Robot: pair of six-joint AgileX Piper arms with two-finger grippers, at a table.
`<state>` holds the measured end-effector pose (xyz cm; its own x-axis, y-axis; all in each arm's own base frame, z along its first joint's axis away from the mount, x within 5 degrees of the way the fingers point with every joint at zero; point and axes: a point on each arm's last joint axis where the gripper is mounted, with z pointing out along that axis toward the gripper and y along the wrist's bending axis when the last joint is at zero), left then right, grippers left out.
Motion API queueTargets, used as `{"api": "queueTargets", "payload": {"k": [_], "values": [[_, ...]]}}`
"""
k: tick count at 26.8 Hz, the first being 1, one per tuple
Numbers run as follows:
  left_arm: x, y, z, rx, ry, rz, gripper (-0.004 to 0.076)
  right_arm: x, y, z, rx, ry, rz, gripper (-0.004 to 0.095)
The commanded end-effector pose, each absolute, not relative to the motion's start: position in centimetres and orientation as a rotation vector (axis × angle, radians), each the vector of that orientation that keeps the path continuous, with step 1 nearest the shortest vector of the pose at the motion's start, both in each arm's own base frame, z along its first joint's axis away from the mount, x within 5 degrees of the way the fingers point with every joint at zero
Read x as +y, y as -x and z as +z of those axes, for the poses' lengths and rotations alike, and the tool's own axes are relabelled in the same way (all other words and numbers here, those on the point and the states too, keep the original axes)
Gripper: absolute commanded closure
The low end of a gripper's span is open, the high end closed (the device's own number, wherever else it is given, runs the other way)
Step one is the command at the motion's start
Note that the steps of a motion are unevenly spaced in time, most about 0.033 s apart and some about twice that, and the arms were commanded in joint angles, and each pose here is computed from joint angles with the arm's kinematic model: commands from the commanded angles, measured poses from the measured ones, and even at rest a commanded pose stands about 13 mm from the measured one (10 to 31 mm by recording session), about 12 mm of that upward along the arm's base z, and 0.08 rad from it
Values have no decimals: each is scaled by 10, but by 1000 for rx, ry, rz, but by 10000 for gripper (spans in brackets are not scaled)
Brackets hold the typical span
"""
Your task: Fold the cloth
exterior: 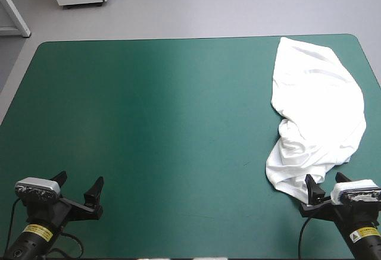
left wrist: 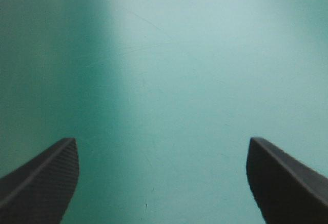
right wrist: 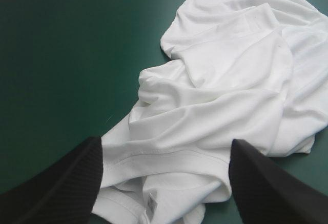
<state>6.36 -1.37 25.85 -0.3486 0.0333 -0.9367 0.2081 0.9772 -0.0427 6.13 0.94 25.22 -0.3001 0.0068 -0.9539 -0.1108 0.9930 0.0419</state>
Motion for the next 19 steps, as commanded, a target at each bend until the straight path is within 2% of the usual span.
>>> {"api": "queueTargets", "payload": {"k": [1,19], "values": [[-15,-67,272,1852,-162,-205,88,9,-64,266,1798,76,108,262],[-15,-67,272,1851,-167,-201,88,9,-64,266,1798,76,108,262]]}}
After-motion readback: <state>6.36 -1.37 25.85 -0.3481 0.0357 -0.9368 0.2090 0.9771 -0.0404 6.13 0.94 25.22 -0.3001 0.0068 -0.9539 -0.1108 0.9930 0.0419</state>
